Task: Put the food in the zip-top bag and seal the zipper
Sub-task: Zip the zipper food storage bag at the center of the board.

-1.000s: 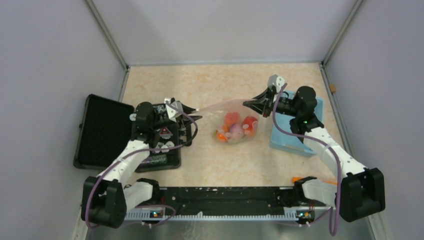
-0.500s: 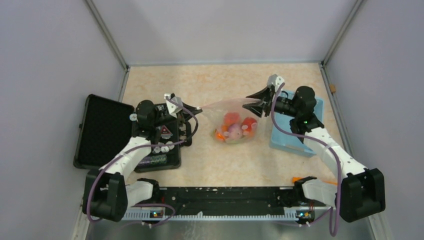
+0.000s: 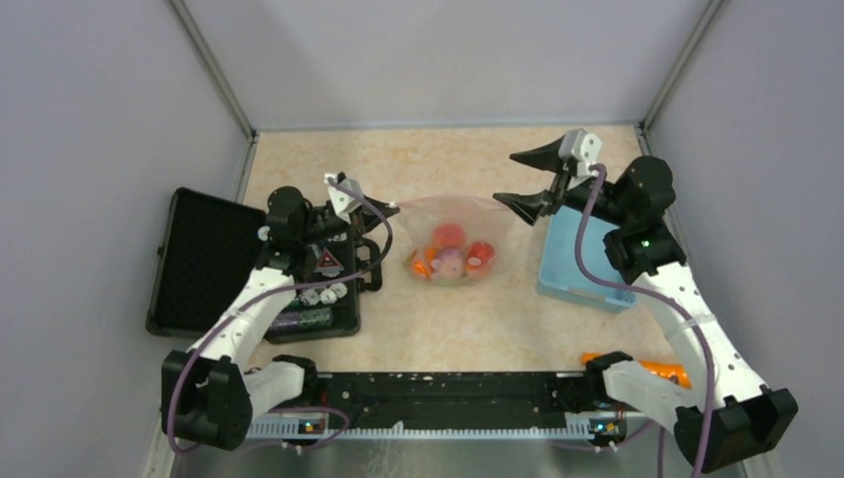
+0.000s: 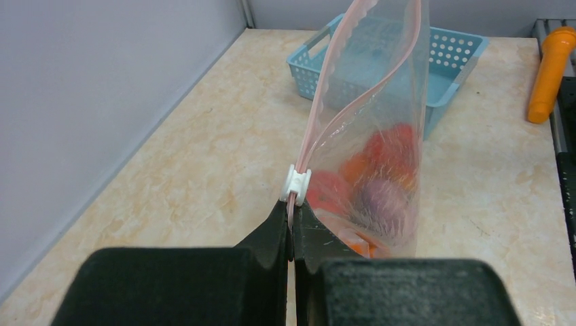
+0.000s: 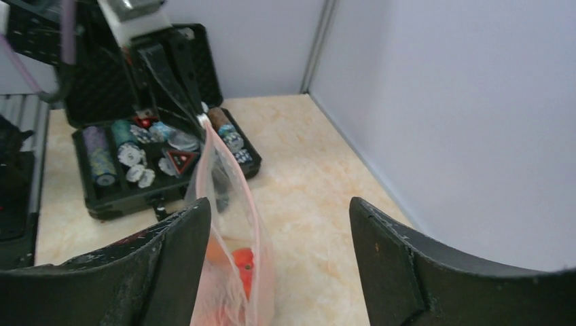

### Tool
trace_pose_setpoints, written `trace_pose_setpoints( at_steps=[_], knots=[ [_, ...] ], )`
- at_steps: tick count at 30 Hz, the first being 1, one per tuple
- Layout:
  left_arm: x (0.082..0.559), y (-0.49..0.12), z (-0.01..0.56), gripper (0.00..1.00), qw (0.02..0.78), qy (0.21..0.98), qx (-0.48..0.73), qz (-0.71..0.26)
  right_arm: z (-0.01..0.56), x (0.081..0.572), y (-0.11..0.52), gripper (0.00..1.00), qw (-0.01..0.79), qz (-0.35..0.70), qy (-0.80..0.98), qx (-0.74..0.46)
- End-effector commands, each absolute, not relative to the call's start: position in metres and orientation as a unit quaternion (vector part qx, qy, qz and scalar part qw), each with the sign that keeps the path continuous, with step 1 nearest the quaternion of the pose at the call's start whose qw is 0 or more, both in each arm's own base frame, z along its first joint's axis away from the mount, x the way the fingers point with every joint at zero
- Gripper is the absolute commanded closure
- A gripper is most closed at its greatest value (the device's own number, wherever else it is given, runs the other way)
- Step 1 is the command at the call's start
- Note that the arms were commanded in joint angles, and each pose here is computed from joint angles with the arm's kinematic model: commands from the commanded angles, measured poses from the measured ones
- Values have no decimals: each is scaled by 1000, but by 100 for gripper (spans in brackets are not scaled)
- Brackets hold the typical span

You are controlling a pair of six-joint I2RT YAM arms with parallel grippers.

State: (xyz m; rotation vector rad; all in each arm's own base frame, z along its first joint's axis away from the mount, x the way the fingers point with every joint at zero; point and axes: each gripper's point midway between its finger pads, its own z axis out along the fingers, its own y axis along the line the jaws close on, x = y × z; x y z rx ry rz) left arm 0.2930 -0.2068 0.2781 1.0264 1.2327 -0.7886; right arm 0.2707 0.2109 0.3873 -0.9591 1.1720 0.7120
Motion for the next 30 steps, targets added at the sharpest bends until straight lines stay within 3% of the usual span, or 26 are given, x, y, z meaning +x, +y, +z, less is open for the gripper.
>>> trace_pose_setpoints(
  at_steps=[1, 6, 13, 23, 30],
  knots=[
    [283, -214, 300, 100, 628, 513, 472, -347, 401, 245, 238, 31, 631, 370, 486, -478],
    [278, -217, 303, 100, 616, 519, 477, -351, 367, 238, 291, 35, 573, 383, 487, -536],
    [271, -219, 304, 100, 604, 522, 485, -356, 361, 240, 340, 41, 566, 403, 453, -558],
    [264, -223, 307, 100, 598, 520, 491, -362, 348, 253, 383, 53, 556, 387, 447, -584],
    [262, -224, 308, 100, 596, 520, 492, -364, 329, 254, 395, 56, 534, 376, 449, -610]
  ],
)
